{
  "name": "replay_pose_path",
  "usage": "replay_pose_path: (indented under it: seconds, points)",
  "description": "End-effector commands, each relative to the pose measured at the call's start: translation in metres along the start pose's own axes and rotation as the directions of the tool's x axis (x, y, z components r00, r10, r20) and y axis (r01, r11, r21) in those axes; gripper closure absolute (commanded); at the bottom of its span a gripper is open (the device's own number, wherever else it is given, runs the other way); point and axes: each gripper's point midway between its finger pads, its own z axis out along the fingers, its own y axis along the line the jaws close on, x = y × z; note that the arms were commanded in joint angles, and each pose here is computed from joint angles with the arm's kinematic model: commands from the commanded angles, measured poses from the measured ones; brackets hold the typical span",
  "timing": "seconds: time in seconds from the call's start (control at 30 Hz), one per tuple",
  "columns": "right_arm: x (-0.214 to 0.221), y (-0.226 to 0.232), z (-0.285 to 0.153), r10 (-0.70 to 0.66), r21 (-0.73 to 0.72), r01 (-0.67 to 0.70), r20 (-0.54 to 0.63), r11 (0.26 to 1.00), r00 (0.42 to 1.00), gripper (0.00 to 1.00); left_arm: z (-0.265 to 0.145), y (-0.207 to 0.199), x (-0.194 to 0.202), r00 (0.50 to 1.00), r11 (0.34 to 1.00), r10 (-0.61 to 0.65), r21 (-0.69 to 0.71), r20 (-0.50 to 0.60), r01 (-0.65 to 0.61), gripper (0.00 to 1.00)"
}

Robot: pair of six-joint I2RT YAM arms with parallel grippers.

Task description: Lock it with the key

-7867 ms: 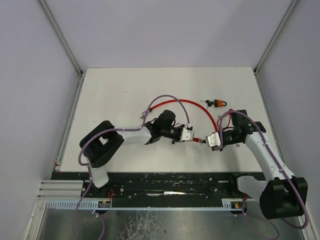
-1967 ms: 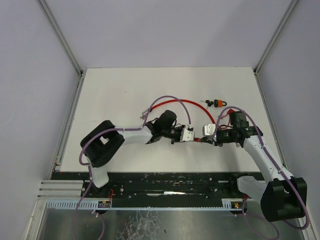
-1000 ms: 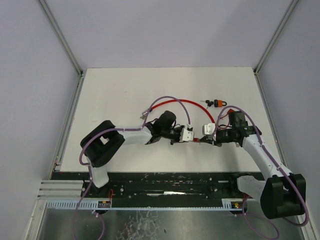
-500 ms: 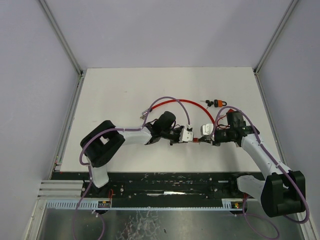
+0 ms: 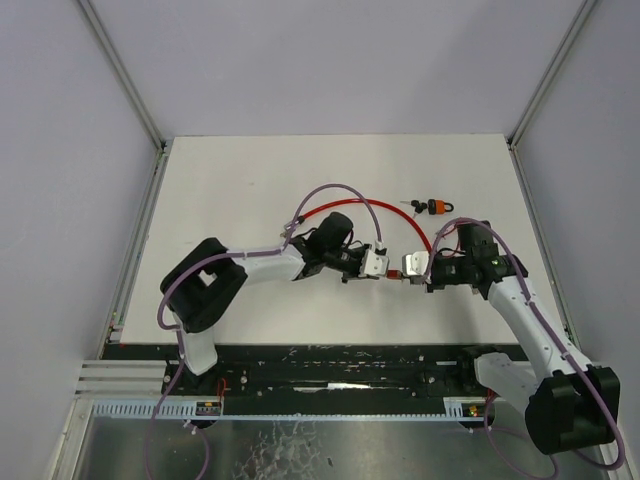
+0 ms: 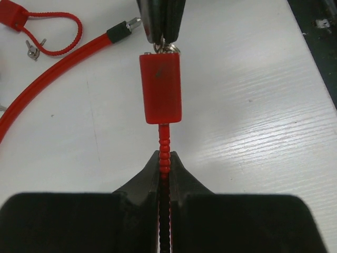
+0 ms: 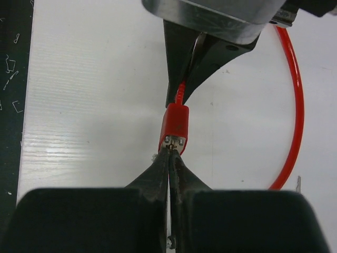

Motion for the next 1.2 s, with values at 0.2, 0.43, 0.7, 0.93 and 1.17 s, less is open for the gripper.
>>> replay_pose_path:
  seconds: [0.2,0.43,0.7,0.93,1.17]
  points:
    - [-0.006,0.005,0.005,0.268,-0.102,-0.266,0.004,0.959,0.963,1.0,-0.029,0.03,-0.004,0.986,0.935,0.158,-0.313,-0.047,-0.164,1.0]
    - [0.002,0.004,0.0,0.125,-0.042,-0.126,-0.036,0.991,0.992,1.0,-0.015,0.009,-0.006,0.996,0.991,0.088,-0.1,0.002,-0.087,1.0]
    - [0.006,0.0,-0.003,0.06,0.001,-0.06,-0.061,0.998,0.996,1.0,0.0,-0.022,0.003,0.993,0.97,-0.116,0.215,-0.018,0.117,1.0]
    - [0.014,-0.01,-0.005,0.074,0.053,-0.069,-0.108,0.996,0.991,1.0,-0.004,0.039,0.015,0.988,0.959,0.014,-0.279,-0.154,-0.057,1.0]
    - [0.012,-0.012,-0.005,0.096,0.059,-0.091,-0.098,0.994,0.991,1.0,-0.001,0.022,0.002,0.996,0.982,0.038,-0.184,-0.083,-0.053,1.0]
